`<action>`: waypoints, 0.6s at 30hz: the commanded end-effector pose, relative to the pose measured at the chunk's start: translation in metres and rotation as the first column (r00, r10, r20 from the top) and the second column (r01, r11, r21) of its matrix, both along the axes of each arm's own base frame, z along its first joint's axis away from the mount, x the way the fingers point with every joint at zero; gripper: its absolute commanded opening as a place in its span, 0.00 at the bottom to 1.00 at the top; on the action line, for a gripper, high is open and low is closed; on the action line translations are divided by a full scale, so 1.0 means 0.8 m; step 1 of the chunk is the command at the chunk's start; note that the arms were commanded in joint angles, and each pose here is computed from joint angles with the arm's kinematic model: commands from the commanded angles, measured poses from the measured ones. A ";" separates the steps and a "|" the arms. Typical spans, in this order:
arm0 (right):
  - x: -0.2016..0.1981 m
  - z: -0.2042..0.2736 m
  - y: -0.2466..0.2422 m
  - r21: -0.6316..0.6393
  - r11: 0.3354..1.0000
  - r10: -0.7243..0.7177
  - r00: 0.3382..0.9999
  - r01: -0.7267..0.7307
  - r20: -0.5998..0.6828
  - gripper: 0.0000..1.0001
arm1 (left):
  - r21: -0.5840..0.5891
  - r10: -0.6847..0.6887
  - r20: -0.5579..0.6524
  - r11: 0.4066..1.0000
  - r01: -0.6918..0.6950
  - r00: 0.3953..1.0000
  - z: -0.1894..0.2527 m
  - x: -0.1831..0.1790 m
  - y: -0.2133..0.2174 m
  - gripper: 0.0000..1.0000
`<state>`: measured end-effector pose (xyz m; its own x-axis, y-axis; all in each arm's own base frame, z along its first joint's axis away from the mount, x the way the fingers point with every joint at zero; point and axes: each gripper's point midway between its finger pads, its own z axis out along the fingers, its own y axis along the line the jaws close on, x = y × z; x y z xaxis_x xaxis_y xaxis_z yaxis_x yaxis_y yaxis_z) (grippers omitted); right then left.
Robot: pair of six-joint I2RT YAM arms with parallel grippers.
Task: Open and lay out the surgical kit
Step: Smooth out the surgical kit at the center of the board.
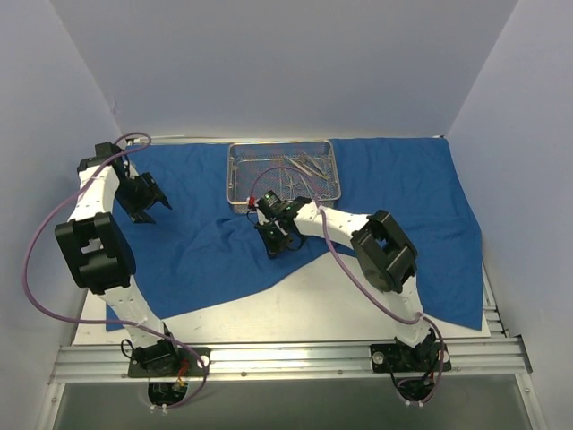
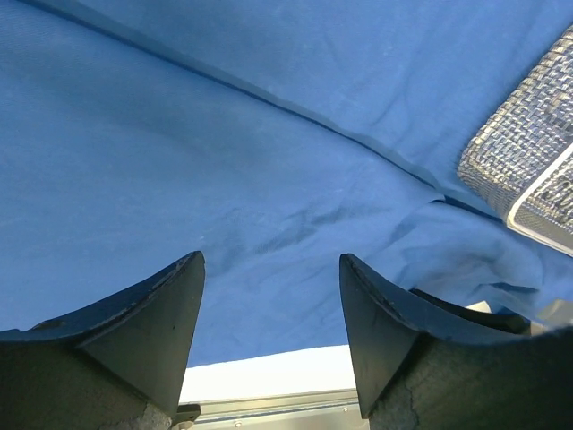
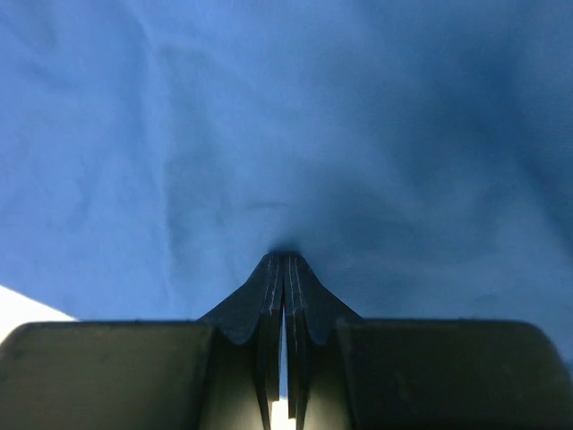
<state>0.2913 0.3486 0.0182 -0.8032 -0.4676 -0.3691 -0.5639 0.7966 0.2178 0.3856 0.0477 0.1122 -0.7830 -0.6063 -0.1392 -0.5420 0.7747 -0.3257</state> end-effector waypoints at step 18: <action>-0.200 -0.011 0.046 -0.158 0.928 0.338 0.941 -0.337 -0.020 0.00 | 0.055 -0.008 0.125 0.998 0.001 0.992 0.045 0.037 0.013 0.72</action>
<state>0.1427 0.4225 0.0129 -0.5238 -0.7603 -0.3841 -0.8440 0.5241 0.1135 0.4045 0.0525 0.1349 -0.7708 -0.5996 -0.2153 -0.5138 0.7849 -0.3463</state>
